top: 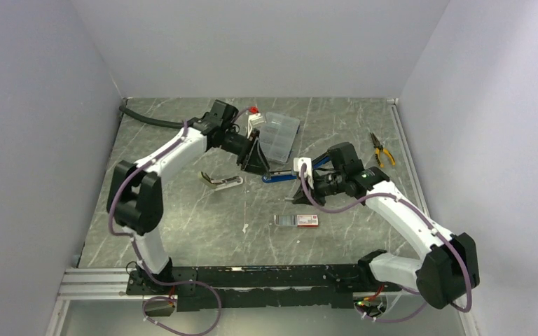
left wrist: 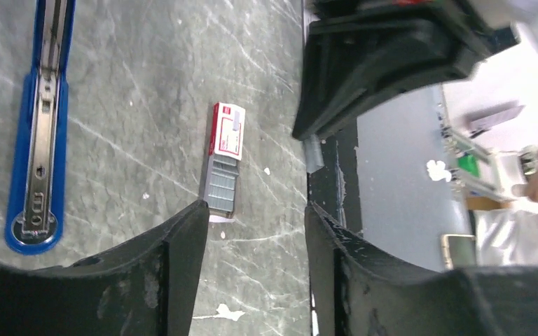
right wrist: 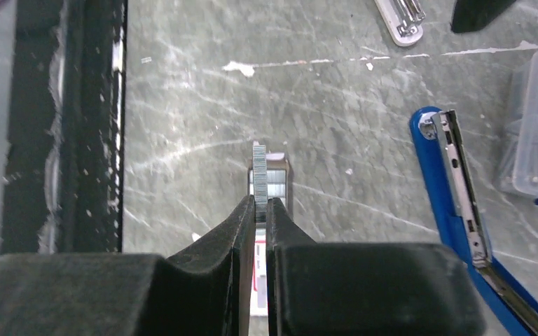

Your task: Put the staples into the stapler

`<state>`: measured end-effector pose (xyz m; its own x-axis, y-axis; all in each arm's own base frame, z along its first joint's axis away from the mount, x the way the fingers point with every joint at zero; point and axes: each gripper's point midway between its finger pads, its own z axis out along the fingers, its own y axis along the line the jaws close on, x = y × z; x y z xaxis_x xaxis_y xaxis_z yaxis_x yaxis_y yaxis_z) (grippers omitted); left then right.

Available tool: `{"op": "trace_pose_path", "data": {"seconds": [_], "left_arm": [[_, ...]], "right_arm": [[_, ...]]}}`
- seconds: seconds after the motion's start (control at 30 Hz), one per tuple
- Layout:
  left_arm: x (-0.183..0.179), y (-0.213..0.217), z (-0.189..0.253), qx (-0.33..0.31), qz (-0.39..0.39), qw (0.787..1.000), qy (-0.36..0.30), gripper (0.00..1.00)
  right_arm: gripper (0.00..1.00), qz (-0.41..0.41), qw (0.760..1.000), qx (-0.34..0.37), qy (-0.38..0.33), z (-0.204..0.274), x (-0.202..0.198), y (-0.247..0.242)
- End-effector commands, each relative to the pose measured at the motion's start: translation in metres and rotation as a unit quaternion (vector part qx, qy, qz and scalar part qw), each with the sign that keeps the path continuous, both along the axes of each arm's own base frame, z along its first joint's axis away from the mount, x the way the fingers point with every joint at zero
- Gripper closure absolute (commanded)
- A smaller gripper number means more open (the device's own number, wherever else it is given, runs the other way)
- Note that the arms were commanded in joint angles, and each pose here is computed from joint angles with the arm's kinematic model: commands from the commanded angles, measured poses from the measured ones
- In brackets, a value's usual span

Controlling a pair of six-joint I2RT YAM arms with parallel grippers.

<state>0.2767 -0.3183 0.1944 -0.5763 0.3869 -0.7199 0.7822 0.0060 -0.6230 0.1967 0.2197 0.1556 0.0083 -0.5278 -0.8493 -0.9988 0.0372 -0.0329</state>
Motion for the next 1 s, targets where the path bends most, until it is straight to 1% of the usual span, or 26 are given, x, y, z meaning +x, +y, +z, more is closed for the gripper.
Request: {"op": "trace_pose_path", "data": {"seconds": [0.0, 0.07, 0.17, 0.37, 0.53, 0.63, 0.73, 0.8, 0.97], "left_arm": [[-0.004, -0.004, 0.033, -0.055, -0.023, 0.988, -0.141, 0.38], [-0.007, -0.006, 0.036, -0.064, -0.025, 0.988, -0.135, 0.34], [-0.009, -0.013, 0.038, -0.076, -0.023, 0.989, -0.123, 0.31], [-0.017, -0.029, 0.023, -0.05, -0.03, 0.99, -0.131, 0.27], [-0.017, -0.036, 0.02, -0.05, -0.023, 0.991, -0.122, 0.22], [-0.02, -0.039, 0.019, -0.047, -0.023, 0.992, -0.115, 0.23], [-0.024, -0.041, 0.019, -0.049, -0.026, 0.993, -0.104, 0.28], [-0.026, -0.041, 0.018, -0.047, -0.029, 0.993, -0.1, 0.34], [-0.029, -0.046, 0.017, -0.044, -0.031, 0.995, -0.089, 0.39]], "right_arm": [[0.96, -0.017, 0.992, 0.088, 0.092, 0.021, 0.007, 0.019], [0.96, -0.028, 0.985, 0.115, 0.128, 0.026, 0.014, 0.02], [0.96, -0.044, 0.975, 0.142, 0.168, 0.033, 0.025, 0.02], [0.96, -0.053, 0.966, 0.164, 0.195, 0.047, 0.035, 0.019], [0.96, -0.058, 0.963, 0.169, 0.203, 0.05, 0.038, 0.017], [0.96, -0.064, 0.959, 0.178, 0.209, 0.052, 0.042, 0.016], [0.96, -0.072, 0.958, 0.18, 0.211, 0.052, 0.046, 0.014], [0.97, -0.075, 0.958, 0.181, 0.21, 0.052, 0.047, 0.013], [0.97, -0.082, 0.956, 0.183, 0.215, 0.05, 0.051, 0.013]]}}
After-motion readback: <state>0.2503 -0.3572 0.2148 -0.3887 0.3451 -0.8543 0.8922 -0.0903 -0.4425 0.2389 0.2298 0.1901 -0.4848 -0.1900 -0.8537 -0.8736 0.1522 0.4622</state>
